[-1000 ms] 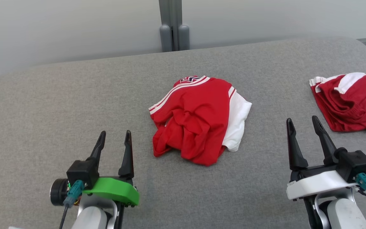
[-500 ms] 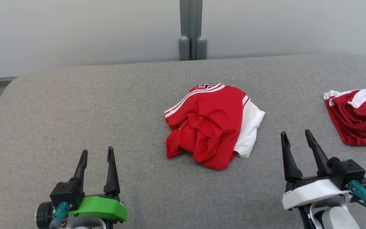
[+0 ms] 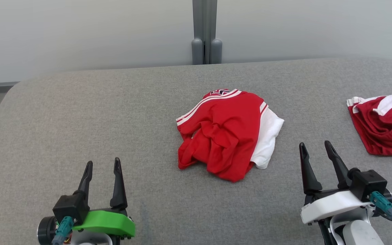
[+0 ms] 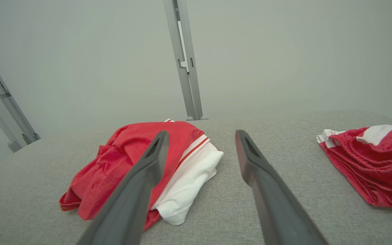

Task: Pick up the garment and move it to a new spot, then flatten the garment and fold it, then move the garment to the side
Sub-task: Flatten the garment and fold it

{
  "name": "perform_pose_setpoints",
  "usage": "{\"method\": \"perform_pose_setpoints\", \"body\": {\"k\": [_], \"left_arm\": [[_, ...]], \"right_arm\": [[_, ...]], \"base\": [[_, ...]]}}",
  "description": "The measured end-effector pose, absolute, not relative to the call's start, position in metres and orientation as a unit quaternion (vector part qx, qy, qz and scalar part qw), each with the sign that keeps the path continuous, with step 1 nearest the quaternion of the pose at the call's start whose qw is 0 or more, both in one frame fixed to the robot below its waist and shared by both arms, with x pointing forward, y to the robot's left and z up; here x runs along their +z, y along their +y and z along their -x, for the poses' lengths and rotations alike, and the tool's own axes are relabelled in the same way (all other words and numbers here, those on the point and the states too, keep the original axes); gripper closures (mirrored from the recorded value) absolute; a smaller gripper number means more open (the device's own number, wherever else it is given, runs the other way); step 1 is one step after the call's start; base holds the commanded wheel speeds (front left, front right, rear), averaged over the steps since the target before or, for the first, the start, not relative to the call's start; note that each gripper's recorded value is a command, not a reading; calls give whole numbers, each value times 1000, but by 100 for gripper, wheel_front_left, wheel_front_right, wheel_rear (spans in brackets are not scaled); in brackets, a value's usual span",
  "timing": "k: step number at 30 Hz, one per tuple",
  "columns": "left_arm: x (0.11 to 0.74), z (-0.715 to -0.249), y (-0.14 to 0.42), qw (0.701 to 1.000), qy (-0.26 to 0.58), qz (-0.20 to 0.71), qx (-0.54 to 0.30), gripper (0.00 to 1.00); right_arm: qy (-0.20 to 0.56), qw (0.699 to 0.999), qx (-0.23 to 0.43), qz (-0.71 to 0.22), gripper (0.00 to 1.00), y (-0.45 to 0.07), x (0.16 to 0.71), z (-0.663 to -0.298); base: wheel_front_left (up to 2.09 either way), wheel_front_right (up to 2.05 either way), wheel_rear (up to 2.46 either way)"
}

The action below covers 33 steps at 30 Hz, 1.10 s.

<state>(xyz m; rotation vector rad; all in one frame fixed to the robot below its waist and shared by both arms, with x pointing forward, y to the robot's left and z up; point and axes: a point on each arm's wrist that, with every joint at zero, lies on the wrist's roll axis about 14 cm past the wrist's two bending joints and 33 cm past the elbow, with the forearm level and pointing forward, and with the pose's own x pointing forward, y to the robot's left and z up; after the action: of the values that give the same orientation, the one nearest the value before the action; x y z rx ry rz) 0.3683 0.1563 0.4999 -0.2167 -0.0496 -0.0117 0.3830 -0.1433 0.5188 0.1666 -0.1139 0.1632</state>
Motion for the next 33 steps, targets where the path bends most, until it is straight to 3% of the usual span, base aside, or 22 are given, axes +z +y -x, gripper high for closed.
{"method": "perform_pose_setpoints", "body": {"k": [8,15,24,33], "left_arm": [[495,-368,158,994,-18,105,-4,0],[490,-373,158,994,-10,104,-3,0],[484,-384,170,995,-2,101,16,0],[469,-380,195,994,19,95,56,0]], "right_arm": [[-52,993,74,-78,0,-148,515,-388],[-43,997,58,-31,0,-160,522,-423],[64,997,50,1,0,-170,478,-483],[157,984,79,-28,0,-139,417,-505]], "base": [[0,0,0],[0,0,0],[0,0,0],[0,0,0]]}}
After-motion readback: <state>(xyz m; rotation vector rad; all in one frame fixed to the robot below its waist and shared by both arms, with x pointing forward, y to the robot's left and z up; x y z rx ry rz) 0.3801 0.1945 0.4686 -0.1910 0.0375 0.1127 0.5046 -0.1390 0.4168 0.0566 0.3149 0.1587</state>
